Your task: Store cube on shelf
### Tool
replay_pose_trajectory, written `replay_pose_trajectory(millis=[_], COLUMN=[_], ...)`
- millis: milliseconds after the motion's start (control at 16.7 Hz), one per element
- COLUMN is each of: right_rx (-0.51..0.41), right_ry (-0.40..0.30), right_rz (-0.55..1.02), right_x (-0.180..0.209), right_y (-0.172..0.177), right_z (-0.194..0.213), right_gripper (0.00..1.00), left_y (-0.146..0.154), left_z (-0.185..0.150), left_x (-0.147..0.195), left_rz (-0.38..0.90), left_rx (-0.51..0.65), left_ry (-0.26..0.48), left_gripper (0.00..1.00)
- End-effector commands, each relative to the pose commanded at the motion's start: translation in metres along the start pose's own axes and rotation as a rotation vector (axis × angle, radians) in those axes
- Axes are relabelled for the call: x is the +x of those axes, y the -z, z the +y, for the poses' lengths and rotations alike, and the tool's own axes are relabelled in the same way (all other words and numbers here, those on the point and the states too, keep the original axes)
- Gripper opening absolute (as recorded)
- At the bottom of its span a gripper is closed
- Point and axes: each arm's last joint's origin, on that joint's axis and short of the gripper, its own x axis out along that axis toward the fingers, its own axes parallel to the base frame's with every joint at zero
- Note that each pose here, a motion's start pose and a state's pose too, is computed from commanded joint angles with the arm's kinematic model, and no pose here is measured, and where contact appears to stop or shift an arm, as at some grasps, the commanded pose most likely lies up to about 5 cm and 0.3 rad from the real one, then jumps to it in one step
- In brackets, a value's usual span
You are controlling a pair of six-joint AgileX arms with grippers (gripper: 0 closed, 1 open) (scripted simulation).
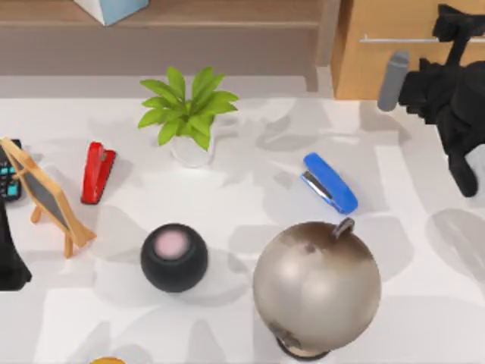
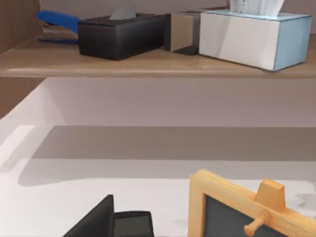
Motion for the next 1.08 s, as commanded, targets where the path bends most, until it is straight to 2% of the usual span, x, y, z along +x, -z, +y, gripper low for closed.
replay_pose_trajectory(millis=[180, 960, 1080], right_rx=[0.000, 0.000, 0.000], right_ry=[0.000, 0.000, 0.000], right_rz=[0.000, 0.000, 0.000], right_x=[0.0001, 0.0001, 0.0001], right_y=[0.0000, 0.0000, 0.0000], right_z=[0.0000, 0.0000, 0.0000], right_gripper=[1.00, 0.02, 0.00], left_y=[0.0000, 0.0000, 0.0000], left_z=[0.0000, 0.0000, 0.0000], left_x=[0.0000, 0.0000, 0.0000], left_rz=[0.000, 0.000, 0.000], left_rx=[0.000, 0.000, 0.000], left_ry=[0.000, 0.000, 0.000], left_gripper=[1.00, 1.00, 1.00])
